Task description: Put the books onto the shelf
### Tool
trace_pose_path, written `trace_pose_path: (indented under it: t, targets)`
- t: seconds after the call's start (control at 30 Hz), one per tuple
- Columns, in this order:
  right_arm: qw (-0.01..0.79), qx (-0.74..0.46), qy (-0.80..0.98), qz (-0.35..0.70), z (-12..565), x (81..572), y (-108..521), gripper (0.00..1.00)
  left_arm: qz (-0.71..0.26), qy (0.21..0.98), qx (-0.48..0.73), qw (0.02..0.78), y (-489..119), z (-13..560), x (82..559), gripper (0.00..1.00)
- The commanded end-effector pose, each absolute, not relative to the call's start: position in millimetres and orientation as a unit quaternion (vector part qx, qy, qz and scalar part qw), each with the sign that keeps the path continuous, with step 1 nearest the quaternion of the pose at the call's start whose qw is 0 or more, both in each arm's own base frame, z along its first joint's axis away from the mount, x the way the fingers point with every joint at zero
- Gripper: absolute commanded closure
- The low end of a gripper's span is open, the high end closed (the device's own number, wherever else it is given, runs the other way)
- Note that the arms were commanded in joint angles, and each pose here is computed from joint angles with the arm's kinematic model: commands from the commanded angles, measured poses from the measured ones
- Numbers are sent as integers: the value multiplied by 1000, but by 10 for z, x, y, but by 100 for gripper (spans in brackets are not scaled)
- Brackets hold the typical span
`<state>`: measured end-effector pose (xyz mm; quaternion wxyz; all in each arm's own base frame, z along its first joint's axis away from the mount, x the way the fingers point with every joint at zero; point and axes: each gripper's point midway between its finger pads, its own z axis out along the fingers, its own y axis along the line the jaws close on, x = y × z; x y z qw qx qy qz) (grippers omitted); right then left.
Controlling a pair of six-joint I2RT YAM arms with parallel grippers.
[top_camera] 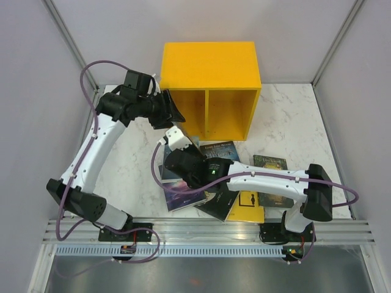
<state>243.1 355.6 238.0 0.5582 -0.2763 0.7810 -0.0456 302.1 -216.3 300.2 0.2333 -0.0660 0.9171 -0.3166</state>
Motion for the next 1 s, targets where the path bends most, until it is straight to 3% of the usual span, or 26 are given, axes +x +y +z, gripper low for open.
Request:
trace_pose_path:
  t: [0.0, 0.17, 0.27, 0.53, 0.97]
  targets:
    - [600, -201, 774, -8, 2763, 2569, 3509, 100, -349, 892, -8, 288, -2113, 3536, 2684, 40]
    - [602, -191, 776, 4, 2824, 2636, 3515, 100, -307, 891, -17, 333, -1851, 3644, 2590, 21]
    - [603, -190, 775, -6, 2838, 2734, 3528, 100, -279, 891, -29, 357, -1659, 3687, 2502, 15]
    - [607, -164, 777, -7, 2870, 2940, 3560, 100, -232, 899, -47, 369, -1328, 3510, 2233, 13]
    - [666, -132, 728, -91, 3101, 3567, 3687, 100, -245, 897, -84, 357, -1122, 3112, 1661, 20]
